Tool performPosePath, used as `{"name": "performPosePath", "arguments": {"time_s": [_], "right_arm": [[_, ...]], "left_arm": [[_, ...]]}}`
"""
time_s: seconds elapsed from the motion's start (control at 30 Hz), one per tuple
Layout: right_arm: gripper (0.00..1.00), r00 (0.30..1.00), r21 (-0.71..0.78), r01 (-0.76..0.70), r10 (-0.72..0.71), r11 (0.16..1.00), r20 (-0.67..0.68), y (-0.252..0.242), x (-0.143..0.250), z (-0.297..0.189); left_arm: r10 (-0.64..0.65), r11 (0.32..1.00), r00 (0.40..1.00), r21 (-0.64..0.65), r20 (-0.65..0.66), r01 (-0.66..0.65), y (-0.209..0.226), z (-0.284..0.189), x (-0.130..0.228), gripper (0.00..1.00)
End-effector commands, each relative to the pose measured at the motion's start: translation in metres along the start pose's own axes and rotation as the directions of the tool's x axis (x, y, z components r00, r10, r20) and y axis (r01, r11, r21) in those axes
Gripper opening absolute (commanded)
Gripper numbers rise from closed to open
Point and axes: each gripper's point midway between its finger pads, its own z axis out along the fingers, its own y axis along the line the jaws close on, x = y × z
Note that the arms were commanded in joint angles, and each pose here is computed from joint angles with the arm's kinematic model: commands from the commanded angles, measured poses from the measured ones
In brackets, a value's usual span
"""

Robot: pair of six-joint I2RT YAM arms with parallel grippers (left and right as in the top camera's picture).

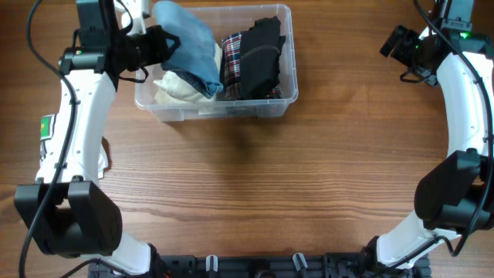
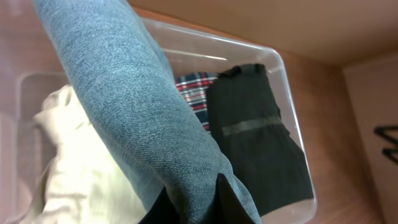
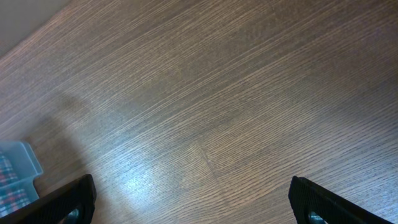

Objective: Pack container
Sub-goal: 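Lift the blue jeans into the bin's left side with the left gripper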

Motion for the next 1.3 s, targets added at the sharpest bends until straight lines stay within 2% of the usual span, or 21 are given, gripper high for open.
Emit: {"name": "performPosePath", "arguments": {"time_s": [0.0,0.07,0.17,0.4,0.43,0.47,0.53,0.73,0.97,1.1,1.13,1.2,1.27], "right_arm": [[1.00,1.000,0.024,0.012,-0.012,1.000,-0.006,-0.004,0.001,0.005],[1.00,1.000,0.024,0.013,-0.012,1.000,-0.006,-0.004,0.001,0.005],[1.00,1.000,0.024,0.013,-0.012,1.000,-0.006,-0.004,0.001,0.005],[1.00,1.000,0.024,0.012,-0.012,1.000,-0.006,-0.004,0.001,0.005],[1.00,1.000,0.024,0.012,-0.012,1.000,-0.006,-0.004,0.001,0.005],[1.00,1.000,0.024,0.012,-0.012,1.000,-0.006,-0.004,0.001,0.005],[1.00,1.000,0.024,0.013,-0.012,1.000,-0.006,-0.004,0.001,0.005],[0.99,1.000,0.024,0.013,-0.012,1.000,-0.006,-0.004,0.001,0.005],[1.00,1.000,0.024,0.013,-0.012,1.000,-0.006,-0.004,0.001,0.005],[1.00,1.000,0.024,0.012,-0.012,1.000,-0.006,-0.004,0.001,0.005],[1.00,1.000,0.024,0.013,-0.012,1.000,-0.006,-0.004,0.001,0.005],[1.00,1.000,0.024,0.012,-0.012,1.000,-0.006,-0.004,0.001,0.005],[1.00,1.000,0.024,0.012,-0.012,1.000,-0.006,-0.004,0.001,0.005]], "left_arm": [[0.191,0.972,0.981,0.140,0.016,-0.191,-0.040,-0.004,-0.001,0.04],[0.229,0.955,0.973,0.188,0.016,-0.228,-0.049,-0.006,0.003,0.04],[0.229,0.958,0.973,0.177,0.011,-0.227,-0.042,-0.008,0.003,0.04],[0.130,0.989,0.991,0.071,-0.030,-0.128,0.002,-0.022,0.006,0.07],[0.119,0.992,0.992,0.039,-0.039,-0.118,0.009,-0.022,0.008,0.17],[0.115,0.993,0.992,0.022,-0.044,-0.114,0.012,-0.022,0.009,0.42],[0.117,0.993,0.992,0.002,-0.044,-0.117,0.015,-0.022,0.008,1.00],[0.145,0.989,0.989,0.005,0.000,-0.145,0.011,-0.025,-0.002,1.00],[0.205,0.979,0.975,-0.003,0.090,-0.206,-0.020,-0.067,-0.015,1.00],[0.194,0.981,0.979,-0.043,0.065,-0.192,-0.021,-0.080,-0.005,0.99],[0.179,0.981,0.983,-0.077,0.045,-0.176,-0.013,-0.078,-0.002,0.90],[0.144,0.976,0.989,-0.164,-0.015,-0.144,0.006,-0.073,0.010,0.42],[0.112,0.963,0.991,-0.239,-0.078,-0.127,0.023,-0.066,0.023,0.18]]}}
